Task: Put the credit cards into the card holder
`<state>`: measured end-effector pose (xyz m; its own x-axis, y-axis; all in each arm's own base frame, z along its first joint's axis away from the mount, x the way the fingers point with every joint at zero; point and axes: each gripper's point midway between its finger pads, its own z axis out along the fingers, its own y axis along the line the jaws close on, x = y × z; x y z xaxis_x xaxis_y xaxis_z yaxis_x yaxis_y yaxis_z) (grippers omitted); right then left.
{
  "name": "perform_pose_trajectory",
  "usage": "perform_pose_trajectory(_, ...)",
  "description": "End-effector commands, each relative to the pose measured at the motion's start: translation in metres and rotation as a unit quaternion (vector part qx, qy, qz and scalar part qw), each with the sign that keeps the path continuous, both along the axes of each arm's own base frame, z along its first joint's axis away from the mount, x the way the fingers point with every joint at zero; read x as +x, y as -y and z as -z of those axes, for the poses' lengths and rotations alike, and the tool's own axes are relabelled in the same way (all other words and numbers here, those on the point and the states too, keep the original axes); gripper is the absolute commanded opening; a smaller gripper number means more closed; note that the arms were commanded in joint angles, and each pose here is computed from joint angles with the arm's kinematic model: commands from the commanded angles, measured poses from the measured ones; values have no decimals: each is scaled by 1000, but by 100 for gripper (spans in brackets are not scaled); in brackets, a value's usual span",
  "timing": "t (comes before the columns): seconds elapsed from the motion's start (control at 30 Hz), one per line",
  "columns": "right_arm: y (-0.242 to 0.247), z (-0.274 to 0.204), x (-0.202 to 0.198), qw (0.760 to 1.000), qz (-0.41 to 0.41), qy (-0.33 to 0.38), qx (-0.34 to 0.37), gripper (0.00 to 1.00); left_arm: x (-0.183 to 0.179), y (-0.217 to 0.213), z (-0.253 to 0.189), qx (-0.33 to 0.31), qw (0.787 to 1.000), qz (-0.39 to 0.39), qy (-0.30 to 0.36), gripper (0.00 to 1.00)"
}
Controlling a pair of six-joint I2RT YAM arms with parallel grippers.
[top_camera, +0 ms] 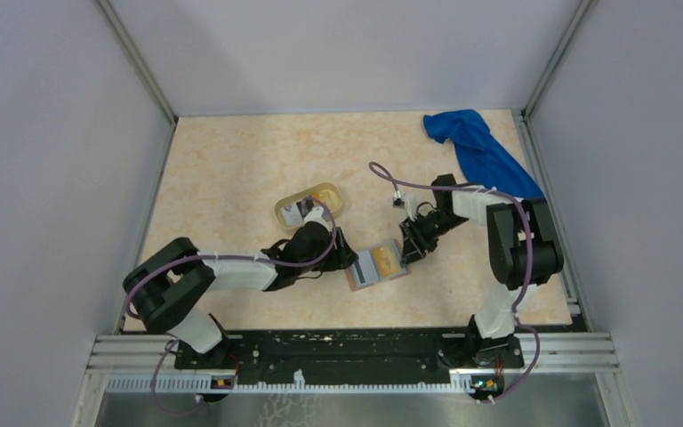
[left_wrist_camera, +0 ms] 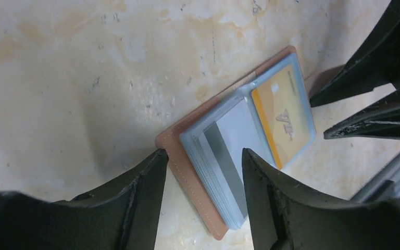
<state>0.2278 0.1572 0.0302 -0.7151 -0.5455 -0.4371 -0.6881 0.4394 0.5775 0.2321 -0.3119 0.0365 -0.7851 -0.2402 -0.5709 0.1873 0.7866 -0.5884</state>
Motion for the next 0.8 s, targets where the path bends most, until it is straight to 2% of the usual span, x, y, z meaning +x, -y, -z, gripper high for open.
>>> perform_pose_trajectory(0.0, -9, -11, 5, 999, -16, -1, 32, 39, 1, -7, 23, 74, 997, -13, -29, 57)
perform_pose_trajectory(0.07, -10, -10, 2, 999, -19, -11, 38, 36, 1, -6, 27, 83, 996, -9, -36, 48)
perform_pose_trajectory(0.2, -16, -10, -7, 998, -35, -27, 45, 31, 1, -5, 27, 87, 995, -7, -37, 38)
perform_pose_trajectory(0.57, -34, -19, -21, 994, -71, -40, 69, 29, 5, -8, 21, 99, 995, -10, -27, 36)
perform_pose_trajectory(0.67, -32, -20, -18, 996, -68, -26, 59, 29, 6, -8, 18, 100, 995, -9, -23, 36)
perform_pose_trajectory(0.77, -23, -14, -3, 998, -54, 15, 14, 28, 7, -11, 12, 103, 994, -10, -16, 38)
